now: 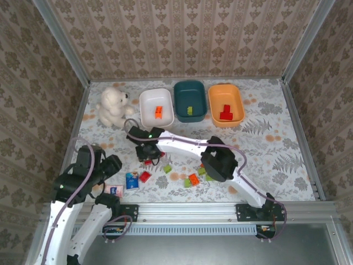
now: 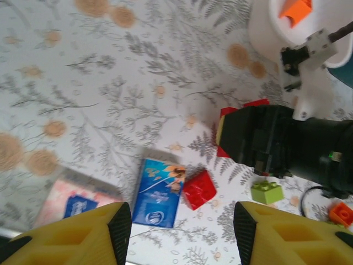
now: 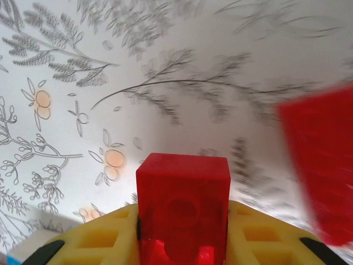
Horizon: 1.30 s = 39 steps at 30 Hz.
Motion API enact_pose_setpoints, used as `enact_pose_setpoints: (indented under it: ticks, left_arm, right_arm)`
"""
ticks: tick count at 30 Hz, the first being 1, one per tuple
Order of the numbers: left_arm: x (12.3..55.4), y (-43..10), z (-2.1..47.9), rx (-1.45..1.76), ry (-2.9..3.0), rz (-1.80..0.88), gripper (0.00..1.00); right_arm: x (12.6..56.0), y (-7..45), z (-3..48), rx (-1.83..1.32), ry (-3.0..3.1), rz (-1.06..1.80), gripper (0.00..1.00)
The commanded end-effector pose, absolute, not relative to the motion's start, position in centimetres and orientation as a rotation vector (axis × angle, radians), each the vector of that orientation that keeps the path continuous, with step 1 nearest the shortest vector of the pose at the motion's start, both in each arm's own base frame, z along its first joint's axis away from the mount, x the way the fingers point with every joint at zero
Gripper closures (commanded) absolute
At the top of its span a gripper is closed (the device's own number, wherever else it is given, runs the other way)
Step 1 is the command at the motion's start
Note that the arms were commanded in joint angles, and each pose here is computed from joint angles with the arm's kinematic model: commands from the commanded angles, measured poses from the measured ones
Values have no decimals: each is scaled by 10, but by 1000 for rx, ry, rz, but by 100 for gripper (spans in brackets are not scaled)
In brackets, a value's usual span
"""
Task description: Sort the legos into containers by color
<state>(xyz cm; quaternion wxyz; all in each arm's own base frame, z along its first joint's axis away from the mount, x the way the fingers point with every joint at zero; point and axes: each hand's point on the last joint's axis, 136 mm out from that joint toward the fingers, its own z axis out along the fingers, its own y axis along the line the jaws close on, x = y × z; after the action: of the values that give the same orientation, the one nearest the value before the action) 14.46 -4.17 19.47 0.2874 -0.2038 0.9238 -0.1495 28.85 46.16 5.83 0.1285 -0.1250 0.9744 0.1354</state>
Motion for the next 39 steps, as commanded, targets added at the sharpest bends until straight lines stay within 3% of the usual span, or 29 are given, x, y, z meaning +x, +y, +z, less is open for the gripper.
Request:
enact_pose_setpoints:
  ticks: [1,8,14,20,29,39]
  left_arm:
    - [169,-75,197,-395,2453,-570,45]
    - [211,-130,190,-210,2452,-691,45]
    - [239,-182,174,-50,2500,-698,44]
    - [264,-213,171,5,2526,-696,44]
    - [281,-234,173,93,2543,-668,44]
    - [282,-247,171,227,2566,-623,43]
  right_arm:
    - [339,402,136,-216,2660,394,73]
    - [422,221,144,174,2632,251,75]
    - [489,135,124,395,2652,216,75]
    - [538,106,95,475,2698,222,76]
    - [559,95,58,552,2743,239,73]
    - [567,98,87,519,2688,273,47]
